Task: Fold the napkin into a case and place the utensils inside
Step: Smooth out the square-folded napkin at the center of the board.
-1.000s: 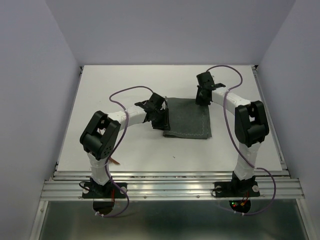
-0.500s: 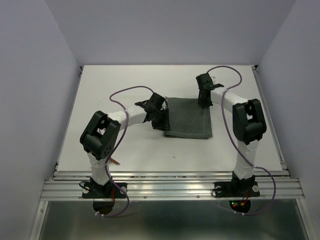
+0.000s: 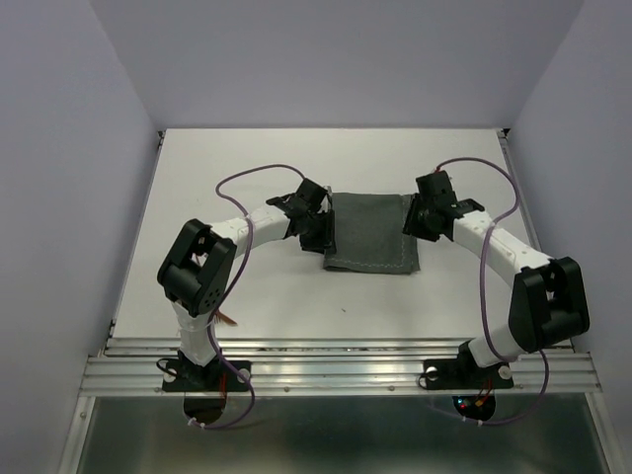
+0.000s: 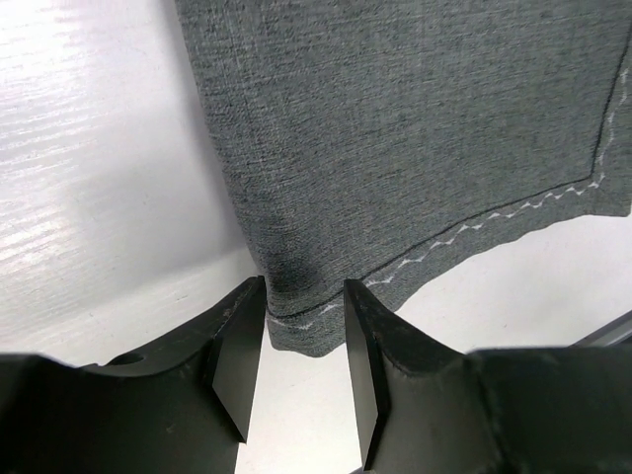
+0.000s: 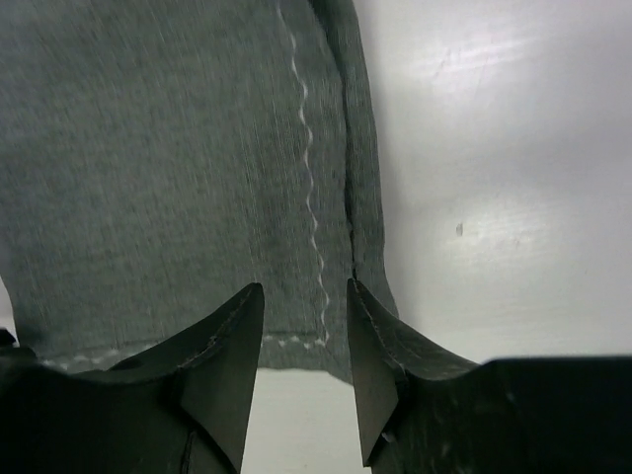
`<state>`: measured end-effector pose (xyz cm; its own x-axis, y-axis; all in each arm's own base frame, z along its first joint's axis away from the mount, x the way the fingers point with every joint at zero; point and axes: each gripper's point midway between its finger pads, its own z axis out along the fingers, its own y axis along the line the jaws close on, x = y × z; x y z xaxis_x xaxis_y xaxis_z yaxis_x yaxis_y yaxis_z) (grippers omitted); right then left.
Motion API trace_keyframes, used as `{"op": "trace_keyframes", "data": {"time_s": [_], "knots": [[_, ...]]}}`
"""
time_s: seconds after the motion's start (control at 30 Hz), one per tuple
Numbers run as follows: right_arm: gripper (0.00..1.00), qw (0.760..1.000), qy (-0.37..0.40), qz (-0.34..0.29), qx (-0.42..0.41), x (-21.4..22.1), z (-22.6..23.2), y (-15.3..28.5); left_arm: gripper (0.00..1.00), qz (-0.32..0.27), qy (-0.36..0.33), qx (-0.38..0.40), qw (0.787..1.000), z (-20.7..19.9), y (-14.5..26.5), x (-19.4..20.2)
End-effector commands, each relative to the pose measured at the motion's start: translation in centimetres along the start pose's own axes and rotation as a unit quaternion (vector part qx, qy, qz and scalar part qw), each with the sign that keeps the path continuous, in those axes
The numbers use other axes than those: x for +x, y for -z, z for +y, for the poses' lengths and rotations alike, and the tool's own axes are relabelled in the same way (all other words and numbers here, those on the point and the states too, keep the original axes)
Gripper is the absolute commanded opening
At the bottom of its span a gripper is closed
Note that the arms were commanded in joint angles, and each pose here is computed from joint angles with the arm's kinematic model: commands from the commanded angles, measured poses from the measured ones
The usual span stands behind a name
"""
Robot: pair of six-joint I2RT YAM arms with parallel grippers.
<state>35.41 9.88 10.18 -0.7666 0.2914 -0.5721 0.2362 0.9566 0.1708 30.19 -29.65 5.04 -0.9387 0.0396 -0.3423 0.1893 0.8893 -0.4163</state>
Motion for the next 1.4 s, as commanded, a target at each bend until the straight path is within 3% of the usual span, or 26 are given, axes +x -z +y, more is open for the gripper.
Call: {"op": "trace_keyframes", "data": {"time_s": [0.0, 0.1, 0.43, 0.77, 0.93, 1.13, 1.2, 1.23, 1.27, 1.37], "knots": [[0.45, 0.997, -0.043, 0.044, -0.038, 3.5, 0.3, 0.7, 0.49, -0.045, -0.025, 0.017, 0.999, -2.1, 3.0, -2.7], [0.44, 0.995, -0.057, 0.069, -0.034, 6.0, -0.6, 0.6, 0.49, -0.051, -0.026, 0.014, 0.998, -2.2, 3.3, -3.1], [0.41, 0.992, -0.064, 0.098, -0.036, 8.4, -0.9, -0.5, 0.49, -0.058, -0.024, 0.003, 0.998, -1.9, 3.9, -3.8], [0.24, 0.992, -0.065, 0.097, -0.036, 8.6, -0.9, -1.0, 0.49, -0.053, -0.022, 0.002, 0.998, -1.7, 3.5, -3.6], [0.31, 0.992, -0.066, 0.106, -0.03, 9.2, -1.2, -1.3, 0.49, -0.056, -0.025, 0.003, 0.998, -1.8, 3.6, -3.7], [0.31, 0.992, -0.061, 0.11, -0.023, 9.6, -1.5, -1.6, 0.49, -0.055, -0.026, 0.003, 0.998, -1.8, 3.6, -3.8], [0.27, 0.992, -0.059, 0.11, -0.019, 9.6, -1.7, -1.7, 0.49, -0.056, -0.026, 0.004, 0.998, -1.9, 3.6, -3.8], [0.22, 0.992, -0.06, 0.109, -0.019, 9.5, -1.7, -1.6, 0.49, -0.055, -0.026, 0.004, 0.998, -1.8, 3.5, -3.7], [0.11, 0.992, -0.06, 0.108, -0.017, 9.5, -1.7, -1.6, 0.49, -0.055, -0.025, 0.004, 0.998, -1.9, 3.6, -3.7], [0.01, 0.994, -0.067, 0.086, -0.013, 8.5, -1.9, -1.1, 0.49, -0.057, -0.025, 0.004, 0.998, -1.9, 3.7, -3.8]]}}
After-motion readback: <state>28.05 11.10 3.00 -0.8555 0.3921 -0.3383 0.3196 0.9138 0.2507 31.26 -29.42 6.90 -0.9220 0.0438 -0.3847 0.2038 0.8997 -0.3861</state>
